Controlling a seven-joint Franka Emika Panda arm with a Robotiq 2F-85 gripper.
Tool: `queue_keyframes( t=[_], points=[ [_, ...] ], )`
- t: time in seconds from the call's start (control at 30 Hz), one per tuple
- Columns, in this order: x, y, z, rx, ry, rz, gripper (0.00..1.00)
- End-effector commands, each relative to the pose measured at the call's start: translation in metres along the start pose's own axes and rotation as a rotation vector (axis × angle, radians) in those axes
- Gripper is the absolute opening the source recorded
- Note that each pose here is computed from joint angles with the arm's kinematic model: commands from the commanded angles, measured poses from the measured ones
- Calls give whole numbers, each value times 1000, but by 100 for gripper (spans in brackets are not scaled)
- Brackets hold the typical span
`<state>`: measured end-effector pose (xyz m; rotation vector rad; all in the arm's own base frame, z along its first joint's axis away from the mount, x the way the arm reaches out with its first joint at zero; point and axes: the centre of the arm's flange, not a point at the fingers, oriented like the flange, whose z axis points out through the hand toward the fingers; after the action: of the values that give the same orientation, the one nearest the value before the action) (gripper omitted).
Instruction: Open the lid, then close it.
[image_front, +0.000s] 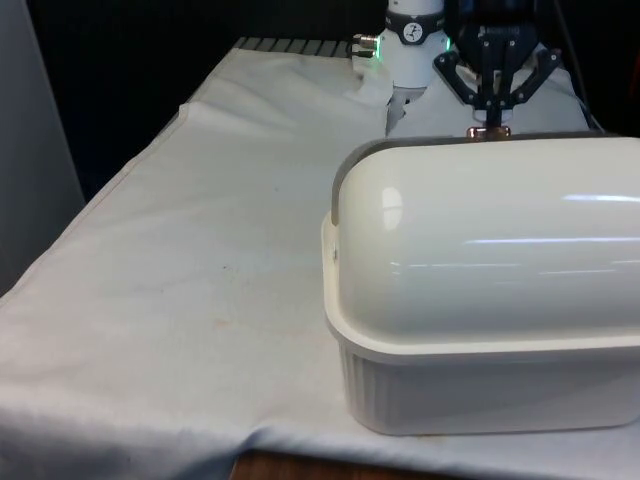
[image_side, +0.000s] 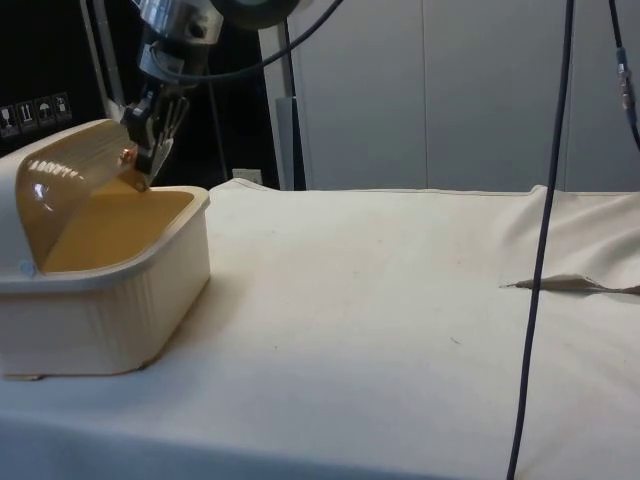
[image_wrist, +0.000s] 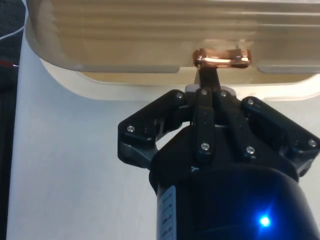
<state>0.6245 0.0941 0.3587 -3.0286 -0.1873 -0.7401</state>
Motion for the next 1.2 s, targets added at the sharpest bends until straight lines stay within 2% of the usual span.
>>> queue_keyframes(
  t=[0.0, 0.17, 0.2, 0.5, 0.53, 0.93, 1.17],
  points=[
    [2, 2, -1, -6, -2, 7, 0],
    [9, 4, -4, -9, 8, 15, 0],
    [8, 2, -5, -2, 13, 9, 0],
    [24, 3, -4, -11, 31, 31, 0],
    [23, 2, -5, -4, 35, 27, 0],
    [44, -2, 0, -9, 59, 50, 0],
    [49, 0, -4, -7, 68, 56, 0]
  ],
)
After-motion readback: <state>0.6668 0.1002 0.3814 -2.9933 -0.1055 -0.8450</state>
